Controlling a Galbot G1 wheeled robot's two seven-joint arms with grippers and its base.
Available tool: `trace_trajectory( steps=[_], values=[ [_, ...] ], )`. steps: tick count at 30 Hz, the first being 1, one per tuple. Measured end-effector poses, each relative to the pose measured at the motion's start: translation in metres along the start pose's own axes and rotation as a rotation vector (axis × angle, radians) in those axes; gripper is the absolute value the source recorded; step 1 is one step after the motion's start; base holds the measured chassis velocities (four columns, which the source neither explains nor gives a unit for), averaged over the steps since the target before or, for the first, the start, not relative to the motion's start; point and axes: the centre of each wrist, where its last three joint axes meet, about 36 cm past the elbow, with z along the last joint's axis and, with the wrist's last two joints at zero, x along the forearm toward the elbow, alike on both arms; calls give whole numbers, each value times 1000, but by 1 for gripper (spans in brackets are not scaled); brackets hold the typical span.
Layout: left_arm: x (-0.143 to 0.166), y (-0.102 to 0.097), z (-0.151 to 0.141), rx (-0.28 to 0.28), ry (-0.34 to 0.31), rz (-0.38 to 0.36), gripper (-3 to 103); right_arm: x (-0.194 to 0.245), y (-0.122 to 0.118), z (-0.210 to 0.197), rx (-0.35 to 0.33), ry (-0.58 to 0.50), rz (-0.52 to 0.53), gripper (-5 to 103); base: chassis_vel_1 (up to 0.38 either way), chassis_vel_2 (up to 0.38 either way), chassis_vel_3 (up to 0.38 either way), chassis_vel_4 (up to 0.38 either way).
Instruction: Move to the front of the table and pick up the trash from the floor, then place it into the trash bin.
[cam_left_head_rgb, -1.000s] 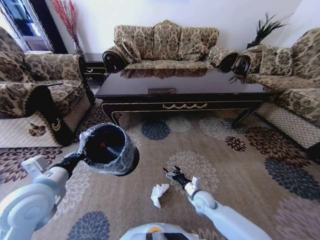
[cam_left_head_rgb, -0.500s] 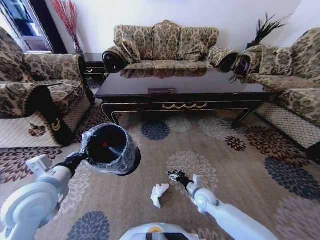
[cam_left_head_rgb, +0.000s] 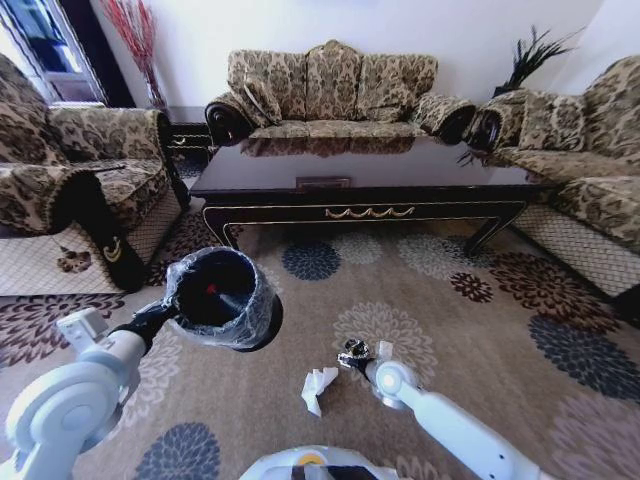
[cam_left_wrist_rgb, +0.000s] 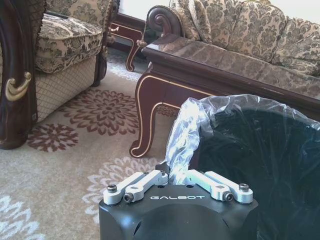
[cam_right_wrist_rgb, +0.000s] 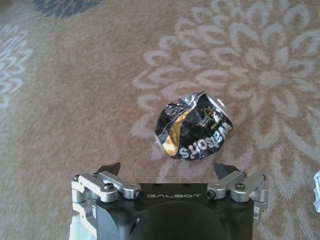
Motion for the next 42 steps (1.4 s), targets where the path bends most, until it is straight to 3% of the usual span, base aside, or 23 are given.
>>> trace_trajectory(
  steps=[3, 5, 10, 23, 42],
  values=[
    [-1, 0, 0, -2, 1, -1, 4, -4, 0, -2, -24, -17, 3, 100, 0, 0, 0, 0],
    [-1, 0, 0, -4, 2, 0, 4, -9, 0, -7, -95, -52, 6, 100, 0, 0, 0, 0],
    [0, -1, 0, -14, 2, 0, 4, -14, -1, -13, -179, -93, 13, 100, 0, 0, 0, 0],
    [4, -3, 0, -20, -2, 4, 4, -16, -14, -2, -191, -99, 75, 100, 0, 0, 0, 0],
    [8, -3, -1, -24, -7, -3, 4, -38, 3, 0, -288, -110, 70, 100, 0, 0, 0, 0]
  ],
)
